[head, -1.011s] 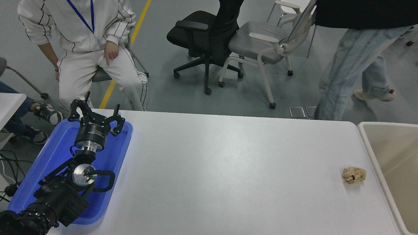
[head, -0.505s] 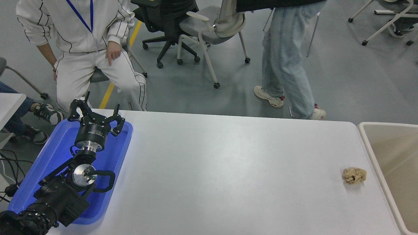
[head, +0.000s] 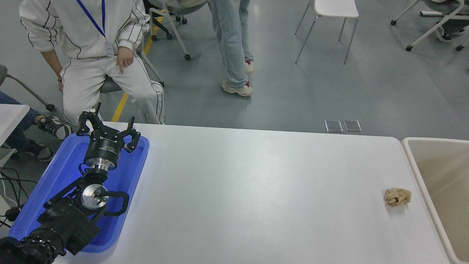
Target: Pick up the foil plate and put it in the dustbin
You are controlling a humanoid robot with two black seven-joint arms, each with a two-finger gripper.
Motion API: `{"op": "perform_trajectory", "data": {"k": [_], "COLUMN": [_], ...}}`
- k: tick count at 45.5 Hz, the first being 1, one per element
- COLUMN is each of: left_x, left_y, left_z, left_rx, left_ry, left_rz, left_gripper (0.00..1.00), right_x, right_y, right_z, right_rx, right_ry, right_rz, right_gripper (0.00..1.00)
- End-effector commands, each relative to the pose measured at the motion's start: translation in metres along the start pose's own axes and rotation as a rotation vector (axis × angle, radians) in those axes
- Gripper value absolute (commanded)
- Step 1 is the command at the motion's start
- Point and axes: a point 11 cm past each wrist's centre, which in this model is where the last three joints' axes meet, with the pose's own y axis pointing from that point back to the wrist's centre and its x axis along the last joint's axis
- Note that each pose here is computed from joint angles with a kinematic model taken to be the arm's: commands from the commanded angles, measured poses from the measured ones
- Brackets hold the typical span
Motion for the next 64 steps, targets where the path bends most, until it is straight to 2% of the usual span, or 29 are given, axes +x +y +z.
{"op": "perform_trajectory", "data": {"k": [1, 9, 21, 39, 47, 48, 51, 52, 53, 64], "left_x": [0.0, 0.0, 0.0, 0.0, 0.0, 0.0, 0.0, 0.0, 0.0, 0.0], "left_y": [0.0, 0.0, 0.0, 0.0, 0.0, 0.0, 0.0, 0.0, 0.0, 0.0], "left_z": [0.0, 0.0, 0.0, 0.0, 0.0, 0.0, 0.0, 0.0, 0.0, 0.0], "left_rx": [0.0, 0.0, 0.0, 0.0, 0.0, 0.0, 0.0, 0.0, 0.0, 0.0], "left_ry": [0.0, 0.0, 0.0, 0.0, 0.0, 0.0, 0.0, 0.0, 0.0, 0.0], "left_rz": [0.0, 0.0, 0.0, 0.0, 0.0, 0.0, 0.0, 0.0, 0.0, 0.0], "left_gripper": [1.0, 1.0, 1.0, 1.0, 1.0, 1.0, 1.0, 1.0, 1.0, 1.0], "right_x": [-0.012, -0.037, -0.047, -0.039, -0.042, -0.042, -0.041, -0.039, -0.038, -0.04], "right_y": [-0.032, -0.062, -0.088, -0.085, -0.087, -0.087, -0.086, -0.085, -0.085, -0.086], "right_z": [-0.013, -0.034, -0.051, -0.048, -0.047, -0.047, -0.044, -0.043, -0.043, -0.043], "right_rx": [0.008, 0.022, 0.022, 0.01, 0.007, 0.007, 0.002, 0.002, 0.001, 0.001], "right_ry": [-0.048, -0.074, -0.142, -0.17, -0.166, -0.165, -0.164, -0.167, -0.168, -0.168], "right_rz": [0.203, 0.328, 0.463, 0.547, 0.542, 0.542, 0.547, 0.552, 0.554, 0.55], "right_gripper": [0.0, 0.0, 0.0, 0.0, 0.0, 0.07, 0.71, 0.9, 0.99, 1.0]}}
